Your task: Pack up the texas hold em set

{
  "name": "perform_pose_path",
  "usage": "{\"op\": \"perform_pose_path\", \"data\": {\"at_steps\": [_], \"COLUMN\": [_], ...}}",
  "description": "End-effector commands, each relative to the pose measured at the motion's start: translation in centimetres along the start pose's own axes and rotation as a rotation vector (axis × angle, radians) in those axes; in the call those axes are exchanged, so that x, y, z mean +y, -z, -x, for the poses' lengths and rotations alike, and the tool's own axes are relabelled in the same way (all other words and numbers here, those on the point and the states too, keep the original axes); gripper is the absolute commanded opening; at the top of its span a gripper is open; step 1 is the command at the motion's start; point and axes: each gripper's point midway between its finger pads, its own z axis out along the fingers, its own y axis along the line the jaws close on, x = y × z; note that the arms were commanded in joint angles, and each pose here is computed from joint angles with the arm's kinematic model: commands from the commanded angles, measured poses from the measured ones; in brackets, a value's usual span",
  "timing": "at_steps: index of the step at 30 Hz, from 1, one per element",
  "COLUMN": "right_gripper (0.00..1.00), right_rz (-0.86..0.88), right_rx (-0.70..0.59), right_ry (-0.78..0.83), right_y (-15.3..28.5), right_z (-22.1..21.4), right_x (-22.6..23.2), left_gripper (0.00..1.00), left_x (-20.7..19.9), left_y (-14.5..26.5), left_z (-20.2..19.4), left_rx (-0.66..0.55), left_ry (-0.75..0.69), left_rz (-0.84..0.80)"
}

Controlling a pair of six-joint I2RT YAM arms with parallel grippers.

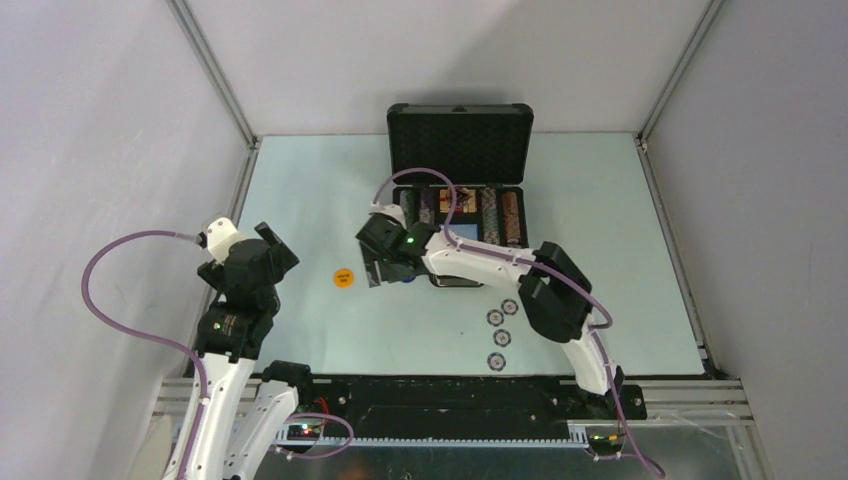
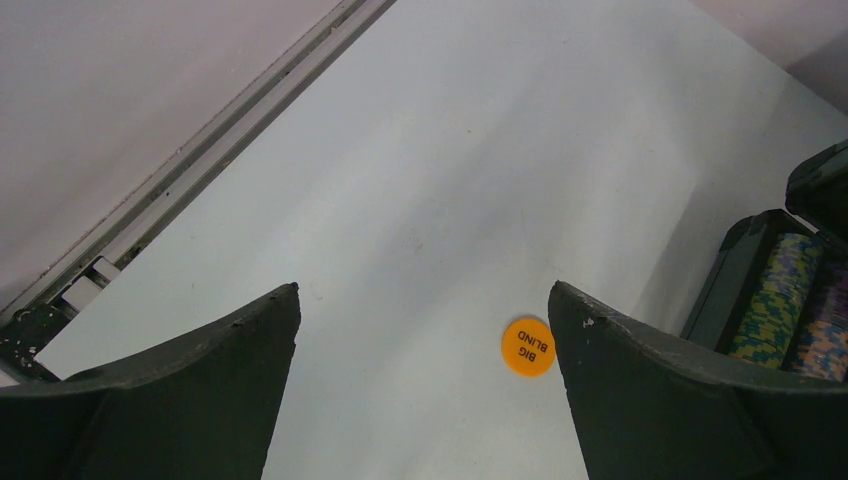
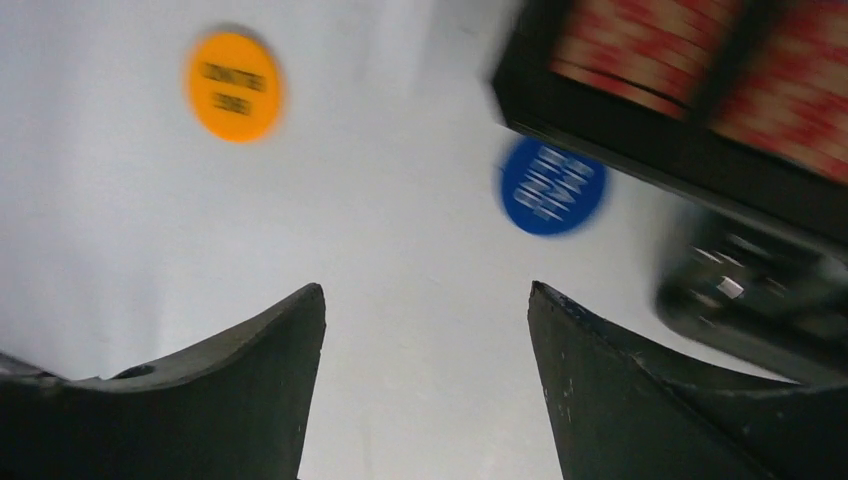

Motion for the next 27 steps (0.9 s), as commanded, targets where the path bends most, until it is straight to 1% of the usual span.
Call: {"op": "perform_pose_path", "data": {"at_steps": [1,2,3,4,5,6,7,12,20,27], "right_gripper": [0.79,0.79,0.80,0.81,0.82,0.83,0.84,0.88,0.86,0.83], "right_rz": [0.142,0.149,0.170,0.167,0.190,0.183,0.201,0.215,0.213,0.242], "right_rx": [-0.084,-0.074,-0.096,-0.083,-0.107,-0.092,-0.112,-0.133,-0.200,-0.190], "right_ry": [0.047,0.057,0.054,0.064,0.063,0.078,0.077,0.128,0.249,0.310], "right_y": [-0.6,-1.7,-1.5,-2.9,-2.6,-3.9,-3.7,-6.3,-9.3,-11.1], "right_z": [3.0,2.6,3.6,3.2,4.2,3.8,4.8,5.7,5.7,4.8], "right_x": [6.1,6.7,7.6,7.8,8.7,8.8,9.7,11.4,12.0,12.7], "left_gripper": [0.98,0.98,0.98,0.98,0.98,0.98,0.98,0.98,0.98,0.98], "left_x": [-0.6,-0.6,-0.5,-0.5,-0.5,-0.5,-0.5,-0.6,-0.6,-0.6], "left_y": [0.5,0.6,0.6,0.6,0.6,0.7,0.7,0.7,0.6,0.6], "left_z": [1.6,1.7,1.7,1.7,1.8,1.8,1.8,1.8,1.7,1.7], "left_rx": [-0.035,-0.037,-0.039,-0.040,-0.042,-0.042,-0.042,-0.041,-0.039,-0.039], "left_ry": [0.010,0.012,0.013,0.013,0.014,0.015,0.015,0.014,0.014,0.013], "left_rz": [-0.028,-0.029,-0.028,-0.029,-0.028,-0.029,-0.029,-0.031,-0.032,-0.030]}}
